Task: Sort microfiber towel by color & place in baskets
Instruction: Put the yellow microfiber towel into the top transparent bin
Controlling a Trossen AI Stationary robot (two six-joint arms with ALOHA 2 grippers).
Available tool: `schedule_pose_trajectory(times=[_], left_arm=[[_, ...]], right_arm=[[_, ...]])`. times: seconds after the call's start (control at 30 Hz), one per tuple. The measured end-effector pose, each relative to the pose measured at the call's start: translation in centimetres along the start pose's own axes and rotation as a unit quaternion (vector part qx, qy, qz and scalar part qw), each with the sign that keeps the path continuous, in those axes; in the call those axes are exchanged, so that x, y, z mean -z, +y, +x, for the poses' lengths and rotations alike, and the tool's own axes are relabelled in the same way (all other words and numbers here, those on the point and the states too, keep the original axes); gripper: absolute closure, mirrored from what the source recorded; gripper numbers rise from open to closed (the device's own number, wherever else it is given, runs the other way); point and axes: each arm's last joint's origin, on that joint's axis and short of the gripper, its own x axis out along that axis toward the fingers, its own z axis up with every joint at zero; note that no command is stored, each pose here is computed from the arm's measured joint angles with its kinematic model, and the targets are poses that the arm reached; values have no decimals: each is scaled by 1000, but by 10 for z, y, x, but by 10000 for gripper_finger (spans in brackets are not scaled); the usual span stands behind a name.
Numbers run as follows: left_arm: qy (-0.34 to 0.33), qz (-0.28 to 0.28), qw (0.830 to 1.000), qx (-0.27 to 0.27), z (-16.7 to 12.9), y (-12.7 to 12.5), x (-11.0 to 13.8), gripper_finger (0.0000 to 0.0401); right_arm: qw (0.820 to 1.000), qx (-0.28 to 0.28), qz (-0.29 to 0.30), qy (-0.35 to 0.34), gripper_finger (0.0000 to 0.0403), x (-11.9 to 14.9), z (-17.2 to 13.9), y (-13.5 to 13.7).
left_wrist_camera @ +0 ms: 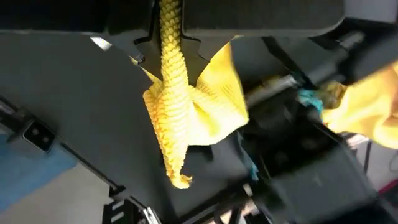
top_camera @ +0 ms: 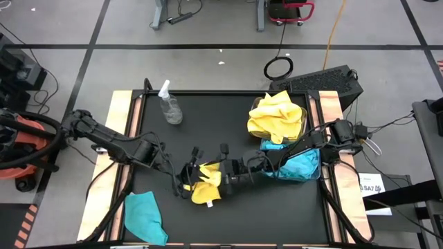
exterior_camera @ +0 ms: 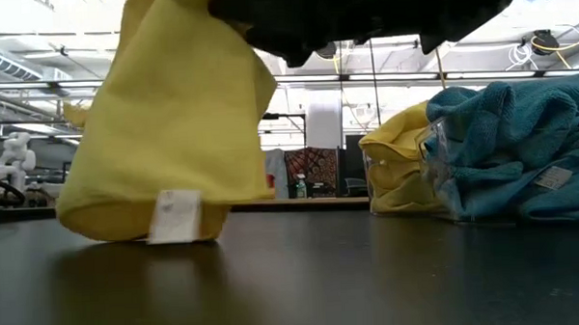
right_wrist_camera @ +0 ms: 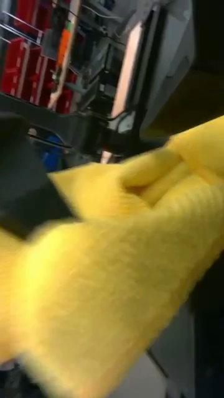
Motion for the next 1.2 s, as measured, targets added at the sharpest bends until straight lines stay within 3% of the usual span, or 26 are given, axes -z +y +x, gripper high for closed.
schedule_pose_trajectory(times=[0.23, 0.4, 0.57, 0.67, 0.9, 1.07, 1.2], left_arm=[[-37, 23, 999, -13, 0, 2, -7, 387], [-39, 33, 999, -17, 0, 4, -7, 378], [-40, 44, 998, -20, -1, 5, -8, 375], [-38, 48, 998, -17, -1, 2, -8, 364], [-10, 52, 998, -34, -2, -6, -6, 262], [31, 55, 995, -81, -3, -12, -3, 174], [76, 46, 988, -127, -7, -13, 4, 126]], right_arm=[[999, -3, 9, 32, 222, 6, 0, 0], [1000, -1, 4, 27, 288, 5, 0, 0], [999, -3, -12, 31, 382, 6, 0, 0], [999, 1, -22, 34, 392, 7, 0, 0], [995, 43, -54, 77, 399, 1, -8, -7], [988, 70, -81, 115, 401, -15, -23, -13], [979, 100, -107, 140, 402, -34, -41, -19]])
